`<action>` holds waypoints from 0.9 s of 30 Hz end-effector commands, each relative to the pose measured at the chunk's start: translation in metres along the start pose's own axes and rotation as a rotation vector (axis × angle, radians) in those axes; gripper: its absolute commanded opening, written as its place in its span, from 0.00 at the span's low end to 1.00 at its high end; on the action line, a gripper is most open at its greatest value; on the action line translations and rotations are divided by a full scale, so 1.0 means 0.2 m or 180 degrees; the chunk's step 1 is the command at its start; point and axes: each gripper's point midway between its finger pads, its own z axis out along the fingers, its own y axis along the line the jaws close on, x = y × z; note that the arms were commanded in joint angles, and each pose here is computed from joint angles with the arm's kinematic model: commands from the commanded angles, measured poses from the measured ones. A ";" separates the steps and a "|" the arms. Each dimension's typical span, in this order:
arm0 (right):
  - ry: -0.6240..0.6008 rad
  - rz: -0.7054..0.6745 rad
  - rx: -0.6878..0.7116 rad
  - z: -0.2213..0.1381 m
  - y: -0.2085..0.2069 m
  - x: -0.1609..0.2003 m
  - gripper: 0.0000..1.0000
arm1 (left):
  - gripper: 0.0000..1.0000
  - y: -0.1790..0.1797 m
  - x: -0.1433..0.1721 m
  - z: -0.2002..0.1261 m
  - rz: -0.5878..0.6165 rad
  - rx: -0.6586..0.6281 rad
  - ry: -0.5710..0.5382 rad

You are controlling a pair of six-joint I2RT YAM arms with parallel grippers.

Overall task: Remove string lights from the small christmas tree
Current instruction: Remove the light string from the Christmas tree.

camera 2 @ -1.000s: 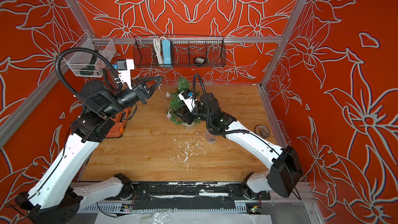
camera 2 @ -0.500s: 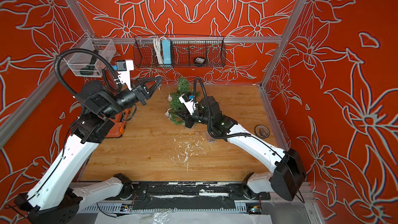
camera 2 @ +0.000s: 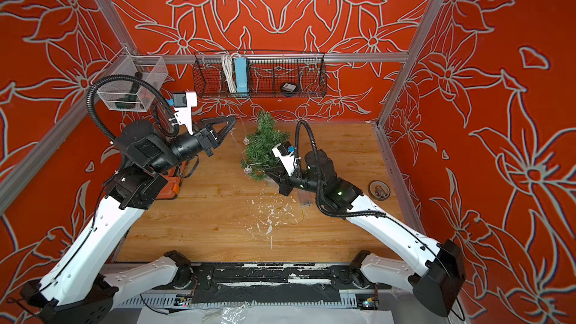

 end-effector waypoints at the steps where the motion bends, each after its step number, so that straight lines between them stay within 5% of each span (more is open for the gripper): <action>1: -0.0014 0.0049 0.0096 -0.06 0.00 0.01 0.00 | 0.00 -0.06 -0.04 -0.03 0.0104 0.0115 -0.0082; 27: -0.0392 -0.0040 0.0266 -0.43 0.12 -0.21 0.00 | 0.00 -0.08 -0.02 -0.05 0.0169 0.0151 -0.0075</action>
